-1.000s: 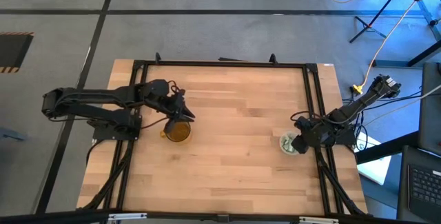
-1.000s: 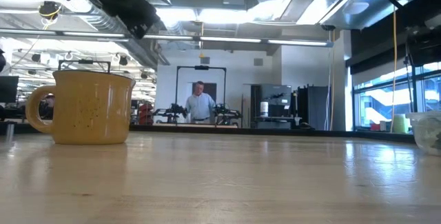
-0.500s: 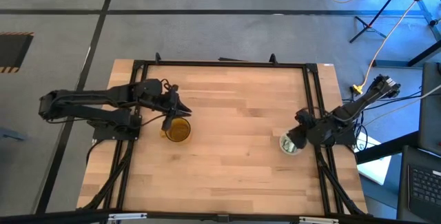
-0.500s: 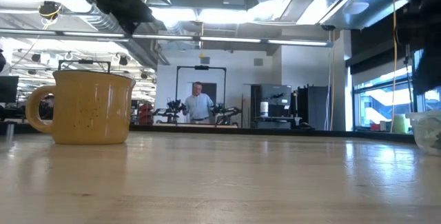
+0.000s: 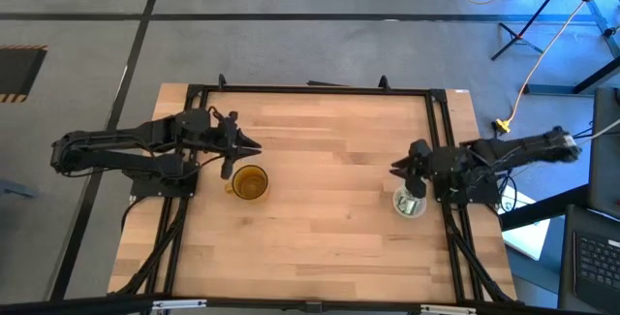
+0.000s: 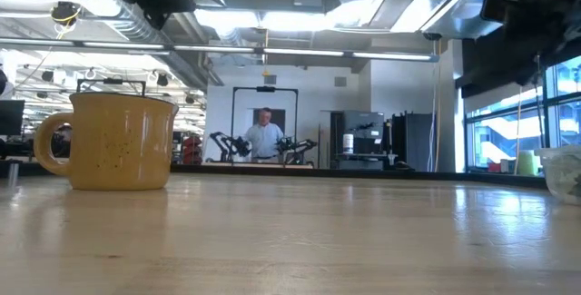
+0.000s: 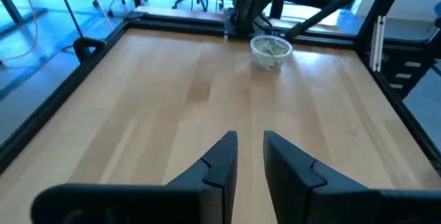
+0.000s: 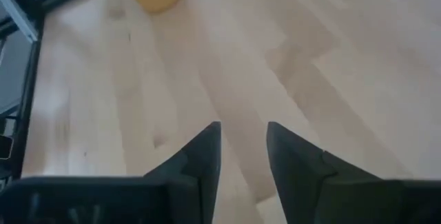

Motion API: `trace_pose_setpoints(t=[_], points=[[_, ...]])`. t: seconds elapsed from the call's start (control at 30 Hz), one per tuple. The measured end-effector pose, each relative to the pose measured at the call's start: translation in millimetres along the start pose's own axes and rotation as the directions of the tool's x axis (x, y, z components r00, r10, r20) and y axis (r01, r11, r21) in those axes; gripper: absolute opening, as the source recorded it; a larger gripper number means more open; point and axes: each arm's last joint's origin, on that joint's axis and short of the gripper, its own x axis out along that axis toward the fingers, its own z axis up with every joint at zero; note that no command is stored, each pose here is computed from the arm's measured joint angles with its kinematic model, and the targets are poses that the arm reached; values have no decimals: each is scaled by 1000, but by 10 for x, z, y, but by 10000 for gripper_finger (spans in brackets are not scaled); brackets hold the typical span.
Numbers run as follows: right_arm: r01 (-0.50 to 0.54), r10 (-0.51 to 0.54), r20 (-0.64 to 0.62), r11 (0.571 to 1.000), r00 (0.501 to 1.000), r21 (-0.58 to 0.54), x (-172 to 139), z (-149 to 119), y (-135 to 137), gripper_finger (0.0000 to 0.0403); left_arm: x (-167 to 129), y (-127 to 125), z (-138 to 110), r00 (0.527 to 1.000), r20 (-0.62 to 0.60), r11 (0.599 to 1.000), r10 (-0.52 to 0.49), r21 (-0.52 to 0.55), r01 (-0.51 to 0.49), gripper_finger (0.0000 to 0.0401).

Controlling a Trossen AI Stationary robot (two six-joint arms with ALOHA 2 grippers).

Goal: Pick and place Stevia / Truvia into bins
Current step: Return to Home Position

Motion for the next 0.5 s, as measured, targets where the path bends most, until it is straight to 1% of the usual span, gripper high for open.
trace_pose_setpoints(t=[0.07, 0.2, 0.27, 0.37, 0.5], points=[[-21, 22, 18, 1000, 1000, -22, -6, 61, -53, 122, -3, 0, 5, 1000, 5, 1000, 1, 1, -1, 65], [29, -27, 77, 999, 997, -23, -50, 142, -201, 122, -23, -3, 8, 1000, 11, 1000, 1, 27, -2, 65], [23, -20, 105, 999, 994, -32, -90, 172, -254, 122, -55, -1, 14, 999, 25, 999, 20, 37, -21, 65], [-5, 14, 158, 999, 987, -53, -171, 204, -306, 122, -153, -6, 33, 997, 66, 997, 48, 55, -52, 65], [22, -2, 258, 997, 966, -75, -303, 220, -368, 122, -304, -25, 52, 991, 125, 997, 45, 57, -52, 65]])
